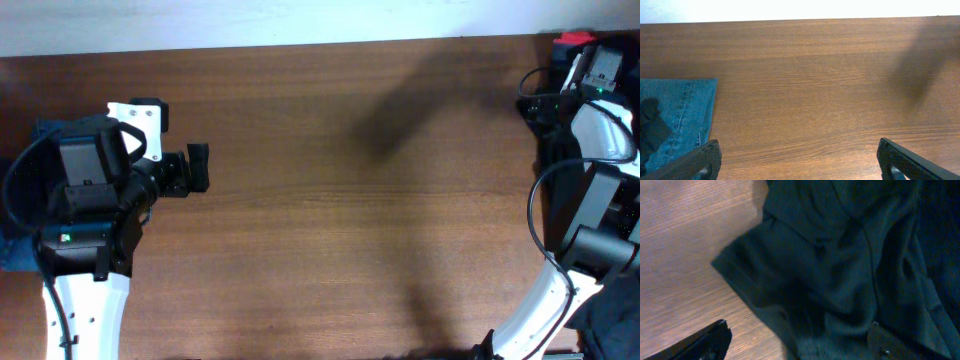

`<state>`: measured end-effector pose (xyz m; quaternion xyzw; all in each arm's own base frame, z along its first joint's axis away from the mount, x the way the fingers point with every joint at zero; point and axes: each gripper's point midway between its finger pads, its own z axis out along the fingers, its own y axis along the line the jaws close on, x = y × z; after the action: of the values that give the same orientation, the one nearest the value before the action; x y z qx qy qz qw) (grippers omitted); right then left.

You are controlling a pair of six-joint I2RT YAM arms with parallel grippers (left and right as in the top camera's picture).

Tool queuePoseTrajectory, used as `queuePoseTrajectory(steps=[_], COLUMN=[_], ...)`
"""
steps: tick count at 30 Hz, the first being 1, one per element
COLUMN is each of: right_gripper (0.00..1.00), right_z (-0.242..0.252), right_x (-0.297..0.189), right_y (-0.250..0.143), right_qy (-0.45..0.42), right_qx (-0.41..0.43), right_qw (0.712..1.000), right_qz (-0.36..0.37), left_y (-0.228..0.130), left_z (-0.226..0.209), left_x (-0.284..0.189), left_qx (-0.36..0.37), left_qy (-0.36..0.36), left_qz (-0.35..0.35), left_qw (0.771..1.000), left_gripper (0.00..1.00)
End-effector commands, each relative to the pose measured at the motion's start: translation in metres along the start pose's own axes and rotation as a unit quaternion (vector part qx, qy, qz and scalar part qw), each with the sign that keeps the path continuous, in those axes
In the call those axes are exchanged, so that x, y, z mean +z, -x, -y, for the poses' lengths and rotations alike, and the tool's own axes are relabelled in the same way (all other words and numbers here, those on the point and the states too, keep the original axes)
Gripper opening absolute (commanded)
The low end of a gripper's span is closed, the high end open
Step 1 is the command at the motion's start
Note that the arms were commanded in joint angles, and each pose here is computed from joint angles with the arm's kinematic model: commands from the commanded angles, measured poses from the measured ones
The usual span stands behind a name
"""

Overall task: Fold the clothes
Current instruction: 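Reach the right gripper to the black garment pile and grasp a black t-shirt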

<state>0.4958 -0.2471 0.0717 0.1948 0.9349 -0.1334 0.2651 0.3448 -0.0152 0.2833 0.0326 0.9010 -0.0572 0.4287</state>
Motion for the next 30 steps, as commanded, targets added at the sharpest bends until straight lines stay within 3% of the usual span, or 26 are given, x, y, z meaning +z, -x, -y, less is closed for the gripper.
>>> queuePoseTrajectory(steps=[1,4,8,11,12,13,16,20,23,26,28,30], right_gripper=[0.9,0.9,0.78,0.32,0.12,0.08,0.05,0.04,0.04,0.04,0.04,0.06], right_z=[0.01,0.009,0.007,0.007,0.007,0.008,0.005,-0.017,-0.08,-0.161,-0.224,-0.278], right_x=[0.017,0.025,0.035,0.035,0.034,0.032,0.014,-0.068,-0.142,-0.218,-0.275,-0.318], right_y=[-0.005,-0.01,-0.014,-0.013,-0.011,-0.009,0.009,0.073,0.098,0.08,0.034,-0.028], right_qy=[-0.017,-0.016,-0.016,-0.017,-0.017,-0.017,-0.016,0.008,0.119,0.251,0.335,0.363], right_qx=[-0.008,-0.008,-0.009,-0.008,-0.007,-0.007,-0.006,-0.02,-0.092,-0.202,-0.317,-0.441], right_qw=[1.0,1.0,1.0,1.0,1.0,1.0,1.0,0.995,0.978,0.934,0.876,0.813], right_qz=[-0.01,-0.015,-0.018,-0.016,-0.012,-0.009,0.015,0.102,0.148,0.156,0.139,0.111], left_y=[0.009,0.01,0.012,0.012,0.012,0.012,0.012,0.014,0.016,0.017,0.018,0.02], left_z=[0.004,0.004,0.004,0.004,0.004,0.004,0.004,0.004,0.004,0.004,0.004,0.004], left_x=[-0.004,-0.004,-0.004,-0.004,-0.004,-0.004,-0.004,-0.003,-0.003,-0.003,-0.003,-0.003], left_qx=[-0.002,-0.002,-0.001,-0.001,-0.001,-0.001,-0.001,0.0,0.0,0.001,0.001,0.002], left_qy=[-0.008,-0.008,-0.008,-0.008,-0.008,-0.008,-0.008,-0.008,-0.008,-0.008,-0.008,-0.008], left_qz=[0.011,0.013,0.017,0.017,0.017,0.017,0.017,0.022,0.025,0.028,0.03,0.032], left_qw=[1.0,1.0,1.0,1.0,1.0,1.0,1.0,1.0,1.0,1.0,1.0,0.999], left_gripper=[0.99,0.99,0.99,0.99,0.99,0.99,0.99,0.99,0.99,0.99,0.99,0.99])
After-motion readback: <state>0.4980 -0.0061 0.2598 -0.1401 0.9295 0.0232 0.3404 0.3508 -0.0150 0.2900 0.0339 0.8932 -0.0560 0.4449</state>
